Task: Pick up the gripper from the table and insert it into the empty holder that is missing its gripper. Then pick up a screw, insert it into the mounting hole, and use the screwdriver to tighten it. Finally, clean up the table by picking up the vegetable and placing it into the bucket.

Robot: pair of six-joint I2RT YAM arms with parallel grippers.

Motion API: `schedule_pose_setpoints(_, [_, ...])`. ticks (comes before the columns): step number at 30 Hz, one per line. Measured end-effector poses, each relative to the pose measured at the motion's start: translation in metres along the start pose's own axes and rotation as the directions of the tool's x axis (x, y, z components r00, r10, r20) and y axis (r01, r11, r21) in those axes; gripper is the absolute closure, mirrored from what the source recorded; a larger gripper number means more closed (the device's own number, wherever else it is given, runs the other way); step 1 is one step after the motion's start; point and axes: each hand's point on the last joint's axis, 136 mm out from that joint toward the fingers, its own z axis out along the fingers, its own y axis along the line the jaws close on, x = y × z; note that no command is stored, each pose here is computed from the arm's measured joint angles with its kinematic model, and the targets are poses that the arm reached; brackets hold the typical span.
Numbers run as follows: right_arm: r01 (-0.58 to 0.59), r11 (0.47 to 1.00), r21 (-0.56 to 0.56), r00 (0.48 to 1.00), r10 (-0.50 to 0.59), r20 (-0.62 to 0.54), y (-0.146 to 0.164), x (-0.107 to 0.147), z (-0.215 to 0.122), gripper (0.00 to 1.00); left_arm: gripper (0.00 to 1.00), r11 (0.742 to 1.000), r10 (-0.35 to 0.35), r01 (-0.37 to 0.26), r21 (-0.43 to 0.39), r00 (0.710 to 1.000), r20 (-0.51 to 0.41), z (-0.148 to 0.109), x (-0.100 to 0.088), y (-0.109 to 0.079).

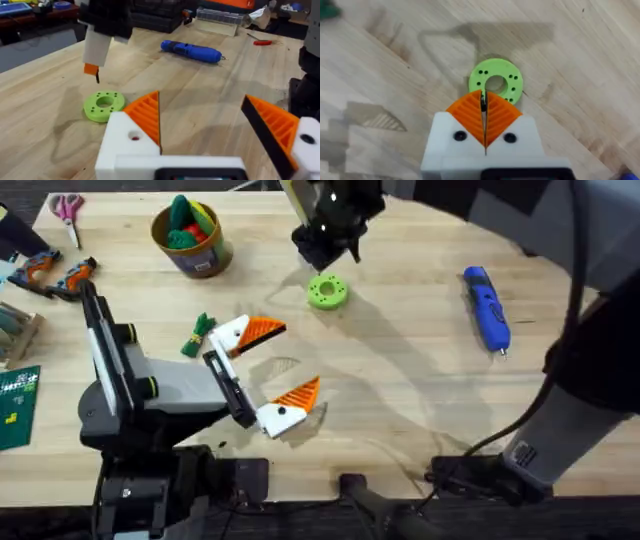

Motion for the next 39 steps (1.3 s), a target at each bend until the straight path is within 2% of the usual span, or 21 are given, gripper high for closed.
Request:
schedule_pose_setpoints(6, [0.055, 0.998, -0.024, 0.998, -0.054, 0.037, 0.022, -0.018, -0.039, 0.995, 0.015, 1.000, 0.000, 0.000, 0.000, 1.000, 0.000, 0.000, 0.000, 0.000])
schedule_pose_setpoints(11, [0.111, 0.989, -0.100, 0.990, -0.101, 0.095, 0.048, -0.032, -0.071, 0.995, 0.015, 1.000, 0.000, 0.000, 0.000, 1.000, 0.000, 0.000, 0.000, 0.000])
schedule_pose_setpoints(16, [0.182, 0.973, -0.138, 0.976, -0.162, 0.148, 0.075, -0.034, -0.101, 0.995, 0.015, 1.000, 0.000, 0.000, 0.000, 1.000, 0.000, 0.000, 0.000, 0.000])
schedule_pose_setpoints(20, [0.258, 0.951, -0.169, 0.954, -0.224, 0.199, 0.107, -0.033, -0.122, 0.995, 0.015, 1.000, 0.000, 0.000, 0.000, 1.000, 0.000, 0.000, 0.000, 0.000])
schedule_pose_setpoints(27, [0.349, 0.916, -0.198, 0.923, -0.299, 0.242, 0.150, -0.030, -0.140, 0.996, 0.015, 1.000, 0.000, 0.000, 0.000, 1.000, 0.000, 0.000, 0.000, 0.000])
schedule_pose_setpoints(39, [0.420, 0.878, -0.231, 0.902, -0.373, 0.219, 0.185, -0.008, -0.146, 0.996, 0.016, 1.000, 0.000, 0.000, 0.000, 1.000, 0.000, 0.000, 0.000, 0.000])
